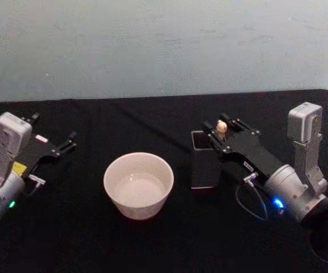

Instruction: Pick up the stirring spoon with one hand, stir inside the cup, then place it back in its original position.

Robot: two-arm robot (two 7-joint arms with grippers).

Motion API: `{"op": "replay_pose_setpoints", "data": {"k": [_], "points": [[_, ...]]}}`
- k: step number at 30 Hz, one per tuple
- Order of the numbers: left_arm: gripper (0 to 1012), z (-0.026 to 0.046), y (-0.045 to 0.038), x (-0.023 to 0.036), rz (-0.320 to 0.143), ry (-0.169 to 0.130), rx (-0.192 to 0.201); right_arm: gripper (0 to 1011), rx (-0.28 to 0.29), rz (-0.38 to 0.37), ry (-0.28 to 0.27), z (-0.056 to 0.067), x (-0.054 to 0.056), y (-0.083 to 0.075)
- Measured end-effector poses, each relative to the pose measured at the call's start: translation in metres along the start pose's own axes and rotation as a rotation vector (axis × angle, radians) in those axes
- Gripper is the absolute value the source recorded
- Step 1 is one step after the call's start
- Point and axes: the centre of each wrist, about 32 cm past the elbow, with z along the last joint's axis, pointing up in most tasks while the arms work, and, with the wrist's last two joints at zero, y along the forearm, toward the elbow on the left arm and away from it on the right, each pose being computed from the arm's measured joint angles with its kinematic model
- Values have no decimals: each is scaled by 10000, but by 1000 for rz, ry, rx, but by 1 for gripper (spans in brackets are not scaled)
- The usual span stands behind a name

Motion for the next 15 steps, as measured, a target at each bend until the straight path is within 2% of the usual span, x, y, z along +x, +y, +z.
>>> {"op": "replay_pose_setpoints", "data": {"k": [7, 11, 12, 15], "points": [[1001, 0, 0, 0, 0, 0, 0, 708, 1, 1, 0, 2, 1, -1], [1001, 0, 0, 0, 0, 0, 0, 807, 1, 1, 0, 2, 1, -1], [1001, 0, 0, 0, 0, 0, 0, 861, 1, 1, 0, 2, 1, -1], [1001, 0, 0, 0, 0, 0, 0, 912, 1, 1, 0, 2, 1, -1]]}}
